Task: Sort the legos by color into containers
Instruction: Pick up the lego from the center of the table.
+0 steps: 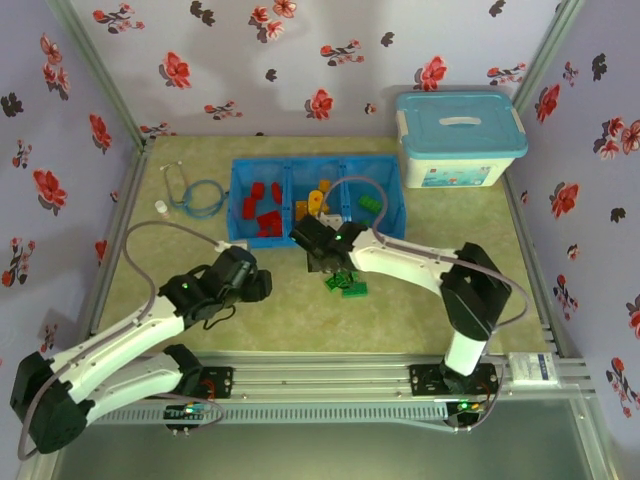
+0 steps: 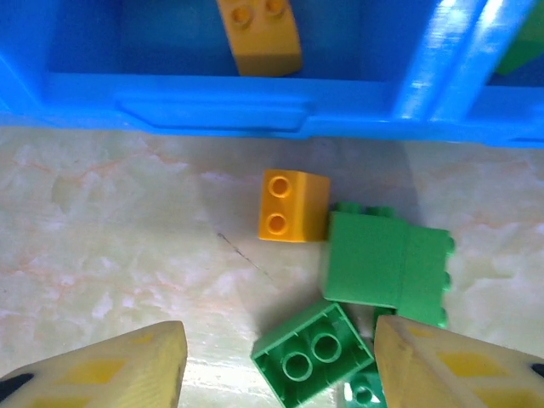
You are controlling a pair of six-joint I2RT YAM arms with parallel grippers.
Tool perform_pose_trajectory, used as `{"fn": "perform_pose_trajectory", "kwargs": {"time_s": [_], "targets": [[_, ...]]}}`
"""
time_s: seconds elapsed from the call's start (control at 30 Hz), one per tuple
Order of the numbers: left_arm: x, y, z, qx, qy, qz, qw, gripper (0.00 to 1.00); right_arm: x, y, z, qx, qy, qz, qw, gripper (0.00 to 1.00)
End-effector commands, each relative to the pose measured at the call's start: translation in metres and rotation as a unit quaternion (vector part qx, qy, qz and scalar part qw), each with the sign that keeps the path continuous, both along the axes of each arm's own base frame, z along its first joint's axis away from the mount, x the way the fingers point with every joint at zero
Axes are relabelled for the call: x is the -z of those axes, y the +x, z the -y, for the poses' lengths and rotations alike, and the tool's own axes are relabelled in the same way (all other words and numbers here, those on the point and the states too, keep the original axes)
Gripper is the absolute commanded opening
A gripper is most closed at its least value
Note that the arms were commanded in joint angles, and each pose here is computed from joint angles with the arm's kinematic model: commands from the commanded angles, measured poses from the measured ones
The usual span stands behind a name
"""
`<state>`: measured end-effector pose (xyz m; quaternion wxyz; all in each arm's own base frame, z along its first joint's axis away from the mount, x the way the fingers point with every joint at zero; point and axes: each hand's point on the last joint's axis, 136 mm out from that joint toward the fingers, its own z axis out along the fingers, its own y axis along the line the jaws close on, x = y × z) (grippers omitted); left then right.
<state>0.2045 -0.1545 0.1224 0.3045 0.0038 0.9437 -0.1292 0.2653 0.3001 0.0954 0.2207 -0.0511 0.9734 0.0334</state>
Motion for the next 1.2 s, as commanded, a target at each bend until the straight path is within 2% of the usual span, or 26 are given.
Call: {"fn": "perform_pose_trajectory", "kwargs": {"time_s": [0.0, 0.43, 0.87, 1.17], "targets": [[-0.001, -0.004, -0.011, -0.021, 0.000, 0.008, 1.000, 0.68, 0.006, 0.002, -0.006, -0.014, -0.027, -0.019, 0.999, 0.58], [0.000, -0.009, -0.020, -0.028, 0.002, 0.011, 1.000, 0.68, 0.042, 0.024, -0.005, 0.005, -0.076, -0.044, 0.996, 0.50], [0.004, -0.009, -0.019, -0.029, 0.003, 0.009, 1.000, 0.68, 0.067, 0.035, 0.006, 0.016, -0.110, -0.054, 0.992, 0.49], [0.004, -0.009, -0.019, -0.030, 0.002, 0.009, 1.000, 0.67, 0.077, 0.033, 0.010, 0.018, -0.118, -0.062, 0.991, 0.39]]}}
